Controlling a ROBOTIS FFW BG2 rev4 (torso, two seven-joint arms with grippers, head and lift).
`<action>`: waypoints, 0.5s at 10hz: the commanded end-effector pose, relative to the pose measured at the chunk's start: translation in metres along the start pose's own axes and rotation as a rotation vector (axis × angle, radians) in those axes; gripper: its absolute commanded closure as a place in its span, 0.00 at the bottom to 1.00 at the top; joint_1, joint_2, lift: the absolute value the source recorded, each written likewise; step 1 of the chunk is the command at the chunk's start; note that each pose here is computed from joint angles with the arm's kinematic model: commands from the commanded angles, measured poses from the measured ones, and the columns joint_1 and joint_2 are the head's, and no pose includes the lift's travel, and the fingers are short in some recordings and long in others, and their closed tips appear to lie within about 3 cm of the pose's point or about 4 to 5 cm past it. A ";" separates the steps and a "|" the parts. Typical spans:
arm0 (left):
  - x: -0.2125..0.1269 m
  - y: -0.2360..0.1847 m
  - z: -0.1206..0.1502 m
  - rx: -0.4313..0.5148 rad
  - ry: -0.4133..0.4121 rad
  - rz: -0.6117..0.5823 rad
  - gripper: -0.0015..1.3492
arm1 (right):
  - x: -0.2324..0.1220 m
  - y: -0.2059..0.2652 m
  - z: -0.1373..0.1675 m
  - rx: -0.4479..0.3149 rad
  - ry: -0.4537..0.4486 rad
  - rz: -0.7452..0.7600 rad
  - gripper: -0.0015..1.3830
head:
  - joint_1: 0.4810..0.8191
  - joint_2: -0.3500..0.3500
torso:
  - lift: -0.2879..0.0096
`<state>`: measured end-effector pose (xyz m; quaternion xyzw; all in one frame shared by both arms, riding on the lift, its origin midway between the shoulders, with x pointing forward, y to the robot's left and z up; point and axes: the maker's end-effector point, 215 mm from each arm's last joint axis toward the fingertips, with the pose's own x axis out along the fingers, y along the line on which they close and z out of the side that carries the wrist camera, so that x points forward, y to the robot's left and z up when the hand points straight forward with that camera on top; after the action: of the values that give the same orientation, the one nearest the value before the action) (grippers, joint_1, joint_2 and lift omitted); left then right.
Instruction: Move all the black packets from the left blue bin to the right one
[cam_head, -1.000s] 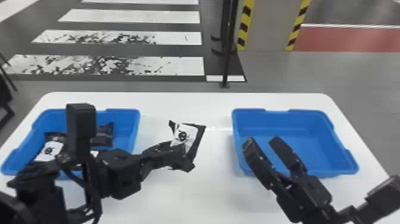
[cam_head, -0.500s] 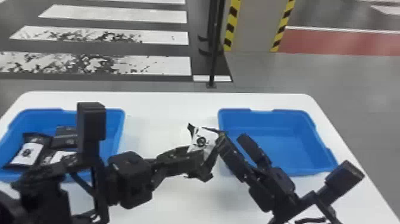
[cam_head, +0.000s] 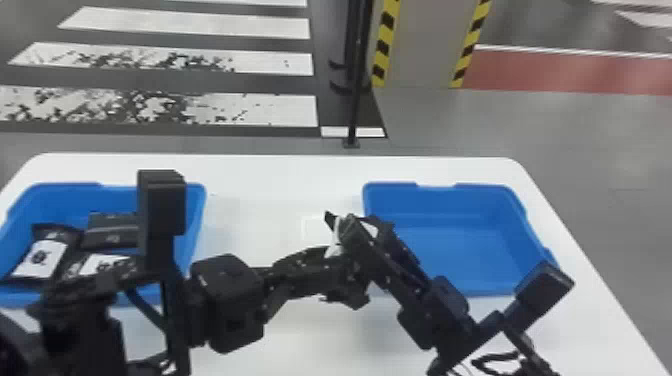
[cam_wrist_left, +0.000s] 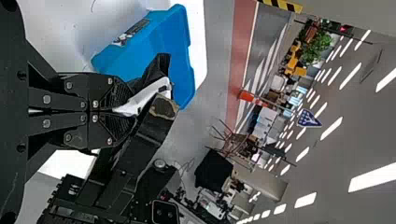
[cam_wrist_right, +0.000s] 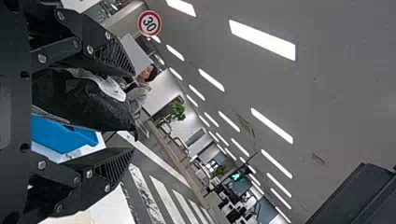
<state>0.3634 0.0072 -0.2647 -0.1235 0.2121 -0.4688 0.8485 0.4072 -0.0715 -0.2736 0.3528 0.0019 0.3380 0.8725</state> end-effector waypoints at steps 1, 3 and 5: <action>0.000 0.000 0.000 -0.001 -0.001 -0.002 0.89 | 0.001 0.004 0.003 0.007 -0.020 0.007 0.93 | 0.63 0.36 | 0.35; -0.001 0.002 0.002 0.001 -0.004 0.005 0.89 | 0.003 0.012 -0.003 0.028 -0.021 0.022 0.93 | 0.63 0.37 | 0.35; -0.002 0.001 -0.003 -0.036 -0.015 0.000 0.65 | 0.004 0.015 -0.001 0.036 -0.026 0.032 0.93 | 0.63 0.39 | 0.35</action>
<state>0.3638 0.0097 -0.2670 -0.1350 0.2139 -0.4629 0.8496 0.4010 -0.0606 -0.2658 0.3716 -0.0082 0.3467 0.8612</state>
